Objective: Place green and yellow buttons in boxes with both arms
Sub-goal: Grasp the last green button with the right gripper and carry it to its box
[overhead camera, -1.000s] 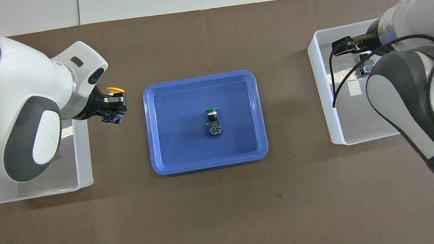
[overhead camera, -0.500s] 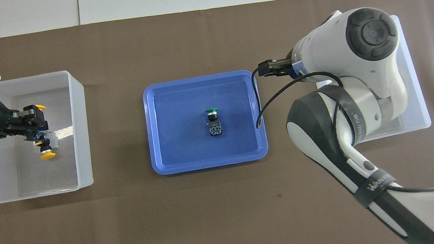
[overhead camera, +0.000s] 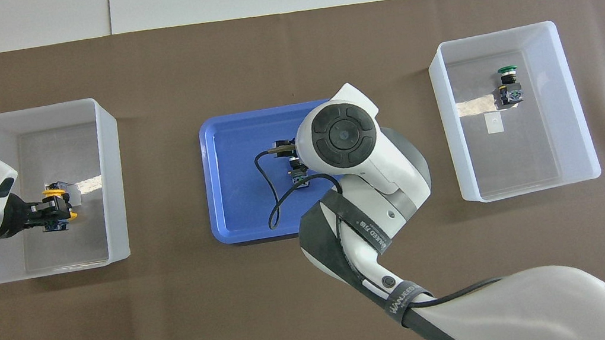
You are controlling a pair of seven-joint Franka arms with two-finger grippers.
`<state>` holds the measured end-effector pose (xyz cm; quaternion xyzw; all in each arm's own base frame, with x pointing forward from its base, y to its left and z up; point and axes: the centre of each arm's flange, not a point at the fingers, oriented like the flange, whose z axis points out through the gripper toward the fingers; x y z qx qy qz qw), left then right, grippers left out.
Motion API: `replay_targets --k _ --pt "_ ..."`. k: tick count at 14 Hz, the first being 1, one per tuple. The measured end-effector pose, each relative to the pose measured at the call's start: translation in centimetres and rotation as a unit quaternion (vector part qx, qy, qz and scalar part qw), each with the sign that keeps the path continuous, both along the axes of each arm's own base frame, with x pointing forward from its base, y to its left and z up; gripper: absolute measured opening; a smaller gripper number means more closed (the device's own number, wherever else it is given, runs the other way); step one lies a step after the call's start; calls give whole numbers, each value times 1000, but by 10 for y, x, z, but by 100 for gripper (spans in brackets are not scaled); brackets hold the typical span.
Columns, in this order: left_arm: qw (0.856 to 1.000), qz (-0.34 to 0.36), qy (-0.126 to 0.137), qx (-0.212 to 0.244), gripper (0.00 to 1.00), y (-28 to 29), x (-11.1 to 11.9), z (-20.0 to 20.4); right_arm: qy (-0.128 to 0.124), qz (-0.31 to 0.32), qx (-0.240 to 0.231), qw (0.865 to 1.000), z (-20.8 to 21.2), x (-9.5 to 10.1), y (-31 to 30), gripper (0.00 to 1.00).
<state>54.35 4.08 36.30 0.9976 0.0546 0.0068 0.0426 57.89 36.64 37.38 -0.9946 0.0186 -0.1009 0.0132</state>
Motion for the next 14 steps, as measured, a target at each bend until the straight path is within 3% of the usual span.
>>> replay_targets --k 2,4,6,9,10,12,14 --pt "1000 -3 4 1 42 -4 -8 -16 -29 14 -17 999 -20 -1 16 100" --pt "1000 -4 3 1 43 -7 -12 -22 -33 18 -20 999 -34 -1 20 100" --pt "1000 -4 -2 2 59 -7 -11 -22 -34 23 -20 999 -41 -1 24 100" --pt "1000 -4 -23 4 95 -7 1 -4 -41 28 -29 998 -56 -12 41 98" --pt "999 -5 -33 4 100 -6 9 11 -39 32 -36 998 -64 -16 44 98" --pt "999 -10 -41 2 100 -7 26 53 -33 37 -44 998 -77 -20 44 80" --pt "999 -31 -34 11 100 -12 36 97 -30 38 -47 998 -81 -21 43 55"
